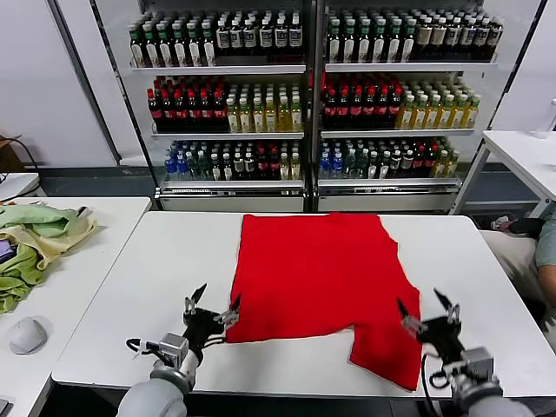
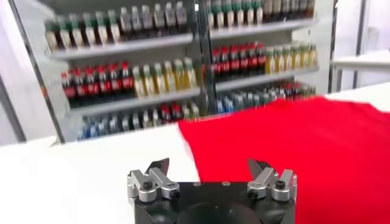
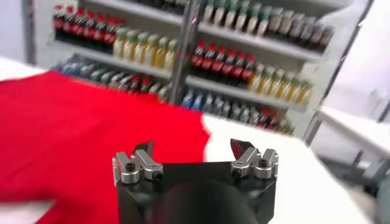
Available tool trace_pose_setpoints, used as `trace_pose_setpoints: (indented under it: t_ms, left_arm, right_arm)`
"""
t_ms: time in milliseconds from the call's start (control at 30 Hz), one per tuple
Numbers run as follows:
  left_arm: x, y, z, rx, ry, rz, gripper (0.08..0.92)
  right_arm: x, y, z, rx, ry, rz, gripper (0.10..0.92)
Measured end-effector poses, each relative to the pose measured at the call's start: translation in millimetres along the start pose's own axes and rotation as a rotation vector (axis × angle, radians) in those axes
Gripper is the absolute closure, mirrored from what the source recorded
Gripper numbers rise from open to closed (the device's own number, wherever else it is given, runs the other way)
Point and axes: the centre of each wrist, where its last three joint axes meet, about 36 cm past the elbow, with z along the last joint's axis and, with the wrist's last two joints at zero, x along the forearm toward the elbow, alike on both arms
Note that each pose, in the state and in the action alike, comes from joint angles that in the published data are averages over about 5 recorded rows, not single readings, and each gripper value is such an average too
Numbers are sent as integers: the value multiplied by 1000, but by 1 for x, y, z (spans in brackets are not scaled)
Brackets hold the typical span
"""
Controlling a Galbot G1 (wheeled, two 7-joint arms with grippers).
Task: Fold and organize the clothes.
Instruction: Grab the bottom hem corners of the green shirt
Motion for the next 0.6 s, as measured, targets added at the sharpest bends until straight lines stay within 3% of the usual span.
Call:
trace_pose_setpoints:
  t_ms: [267, 600]
  left_arm:
    - [17, -9, 7, 20, 102, 12, 177]
    - [13, -9, 9, 66, 164, 9, 177]
  right_arm:
    - [10, 6, 12, -19, 43, 4, 200]
    - [20, 11, 22, -57, 83, 22, 200]
